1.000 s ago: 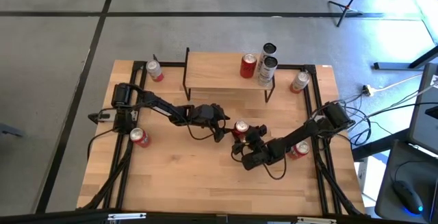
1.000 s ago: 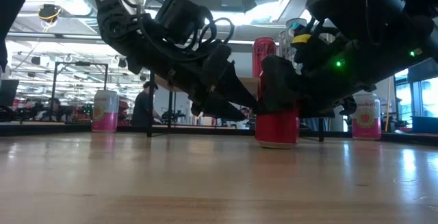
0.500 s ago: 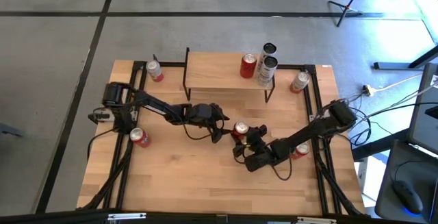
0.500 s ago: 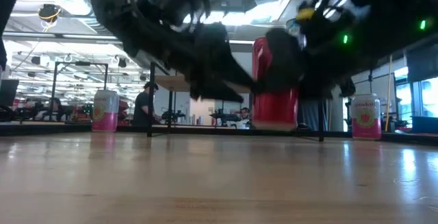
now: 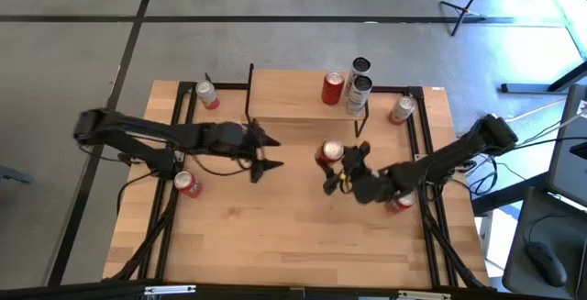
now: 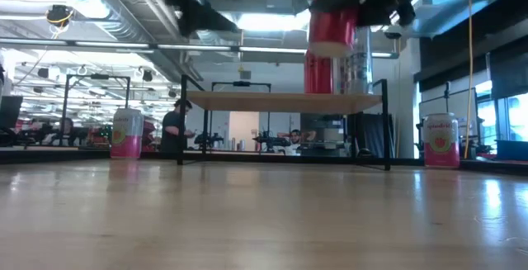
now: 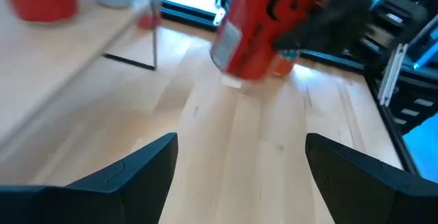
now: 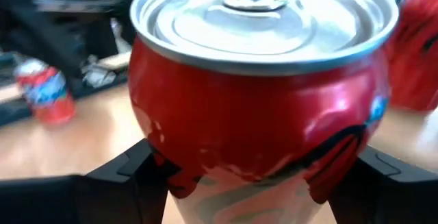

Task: Place canned beverage on shelf
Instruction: Put the red-black soda can on the shelf aligned with the other red-black soda can

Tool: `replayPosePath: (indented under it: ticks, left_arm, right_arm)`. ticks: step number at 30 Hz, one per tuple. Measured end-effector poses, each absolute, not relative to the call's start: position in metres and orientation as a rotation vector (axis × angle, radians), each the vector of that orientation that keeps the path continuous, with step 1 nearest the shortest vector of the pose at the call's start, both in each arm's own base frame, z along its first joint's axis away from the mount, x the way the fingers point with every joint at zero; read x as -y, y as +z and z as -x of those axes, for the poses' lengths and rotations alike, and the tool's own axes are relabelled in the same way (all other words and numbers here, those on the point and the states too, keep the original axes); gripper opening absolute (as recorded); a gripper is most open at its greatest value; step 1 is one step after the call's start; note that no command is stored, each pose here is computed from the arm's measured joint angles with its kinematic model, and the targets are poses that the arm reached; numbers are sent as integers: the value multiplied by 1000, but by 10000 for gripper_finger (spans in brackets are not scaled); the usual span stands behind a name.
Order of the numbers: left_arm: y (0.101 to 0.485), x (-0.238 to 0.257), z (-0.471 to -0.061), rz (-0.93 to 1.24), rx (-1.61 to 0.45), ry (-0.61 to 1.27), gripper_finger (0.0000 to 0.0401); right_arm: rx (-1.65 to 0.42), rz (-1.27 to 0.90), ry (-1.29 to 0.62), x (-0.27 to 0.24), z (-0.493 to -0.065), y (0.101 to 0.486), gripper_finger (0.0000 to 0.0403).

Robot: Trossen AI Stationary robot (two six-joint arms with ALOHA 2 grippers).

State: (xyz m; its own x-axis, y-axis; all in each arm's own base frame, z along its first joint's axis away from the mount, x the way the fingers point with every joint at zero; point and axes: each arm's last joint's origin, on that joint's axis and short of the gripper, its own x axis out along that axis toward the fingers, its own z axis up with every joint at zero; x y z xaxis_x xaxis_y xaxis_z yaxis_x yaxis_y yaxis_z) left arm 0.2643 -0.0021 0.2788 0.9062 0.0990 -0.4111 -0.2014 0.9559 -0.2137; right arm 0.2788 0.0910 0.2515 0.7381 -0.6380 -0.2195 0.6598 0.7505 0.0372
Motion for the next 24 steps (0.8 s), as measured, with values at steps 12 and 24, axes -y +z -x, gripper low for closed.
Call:
replayPosePath:
  ticks: [12,24]
  left_arm:
    - [326,-7,-181,260,-332,217,318]
    - [331,-10,-169,229,-310,217,318]
  right_arm:
    - [-199,-15,-966,-16,-308,312,281]
    - [-215,-156,-1026,15,-315,301,280]
